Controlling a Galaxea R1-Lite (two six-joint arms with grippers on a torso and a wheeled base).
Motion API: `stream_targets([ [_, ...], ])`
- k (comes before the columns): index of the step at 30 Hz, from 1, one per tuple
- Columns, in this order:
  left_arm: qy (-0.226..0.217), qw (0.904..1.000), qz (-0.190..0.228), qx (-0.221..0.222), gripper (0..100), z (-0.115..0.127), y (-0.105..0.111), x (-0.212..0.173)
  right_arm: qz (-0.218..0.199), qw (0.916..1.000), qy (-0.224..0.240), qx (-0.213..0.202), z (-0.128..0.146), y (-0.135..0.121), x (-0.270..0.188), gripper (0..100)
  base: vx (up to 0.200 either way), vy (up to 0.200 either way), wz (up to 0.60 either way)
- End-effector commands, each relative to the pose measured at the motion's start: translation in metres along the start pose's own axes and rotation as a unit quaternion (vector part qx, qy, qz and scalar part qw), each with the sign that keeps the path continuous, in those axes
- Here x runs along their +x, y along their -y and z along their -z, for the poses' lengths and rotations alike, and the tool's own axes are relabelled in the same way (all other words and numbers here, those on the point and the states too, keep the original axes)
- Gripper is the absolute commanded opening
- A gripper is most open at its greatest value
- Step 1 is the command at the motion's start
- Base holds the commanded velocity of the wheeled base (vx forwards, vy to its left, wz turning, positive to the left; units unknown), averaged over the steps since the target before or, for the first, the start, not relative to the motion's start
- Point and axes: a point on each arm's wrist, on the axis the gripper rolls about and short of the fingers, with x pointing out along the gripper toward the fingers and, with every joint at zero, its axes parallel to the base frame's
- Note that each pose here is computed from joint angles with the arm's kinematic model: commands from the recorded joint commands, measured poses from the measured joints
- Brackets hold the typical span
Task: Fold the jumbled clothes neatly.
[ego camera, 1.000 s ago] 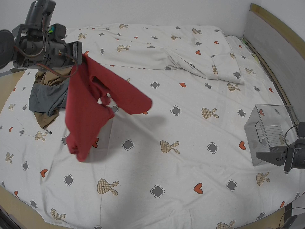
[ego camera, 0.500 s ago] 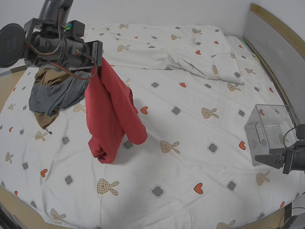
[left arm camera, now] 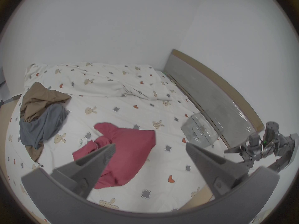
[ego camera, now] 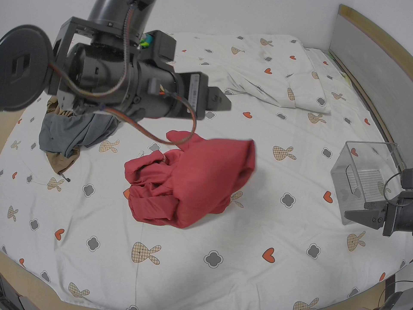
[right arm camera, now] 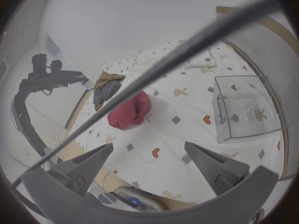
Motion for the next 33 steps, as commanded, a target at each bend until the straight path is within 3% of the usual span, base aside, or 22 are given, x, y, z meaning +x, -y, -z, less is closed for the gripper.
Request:
stream_targets([
  [1,-0.022,0.9997,0.007,0.006,100,0.014,0.007,-0.002,-0.001,1.0000,0.000,0.000,0.000,0.000,0.000,100,0.000,0.000,0.00],
  [3,-0.024,0.9996,-0.015,-0.004,100,0.013,-0.008,0.001,-0.001,1.0000,0.000,-0.001,0.000,0.000,0.000,100,0.000,0.000,0.00],
  [5,-0.028,0.9979,-0.053,-0.023,100,0.013,-0.036,0.005,-0.001,1.0000,-0.001,0.000,0.001,0.000,0.000,100,0.000,0.000,0.00],
  [6,-0.030,0.9977,-0.056,-0.024,100,0.013,-0.038,0.006,-0.001,1.0000,-0.001,0.000,0.001,0.000,0.000,100,0.000,0.000,0.00],
  [7,-0.042,0.9937,-0.094,-0.045,100,0.017,-0.069,0.012,-0.001,1.0000,-0.001,0.000,0.001,0.000,0.000,100,0.000,0.000,0.00],
  [9,-0.072,0.9878,-0.120,-0.069,100,0.029,-0.100,0.024,-0.001,1.0000,-0.001,0.000,0.001,0.000,0.000,100,0.000,0.000,0.00],
  [12,-0.114,0.9804,-0.117,-0.109,100,0.053,-0.142,0.040,-0.001,1.0000,-0.004,0.000,0.002,0.000,0.001,100,0.000,0.000,0.00],
  [13,-0.114,0.9804,-0.117,-0.109,100,0.053,-0.142,0.040,-0.001,1.0000,-0.004,0.000,0.002,0.000,0.001,100,0.000,0.000,0.00],
  [15,-0.137,0.9756,-0.102,-0.138,100,0.078,-0.183,0.060,-0.001,1.0000,-0.004,0.000,0.002,0.000,0.001,100,0.000,0.000,0.00],
  [19,-0.160,0.9725,-0.093,-0.141,100,0.110,-0.217,0.084,-0.001,1.0000,-0.005,0.000,0.002,0.001,0.001,100,0.000,0.000,0.00],
  [26,-0.187,0.9680,-0.093,-0.138,100,0.133,-0.229,0.115,-0.003,0.9999,-0.011,-0.001,0.004,0.000,0.003,100,0.000,0.000,0.00],
  [33,-0.178,0.9692,-0.108,-0.131,100,0.134,-0.238,0.140,-0.003,0.9999,-0.012,-0.002,0.004,0.000,0.003,100,0.000,0.000,0.00],
])
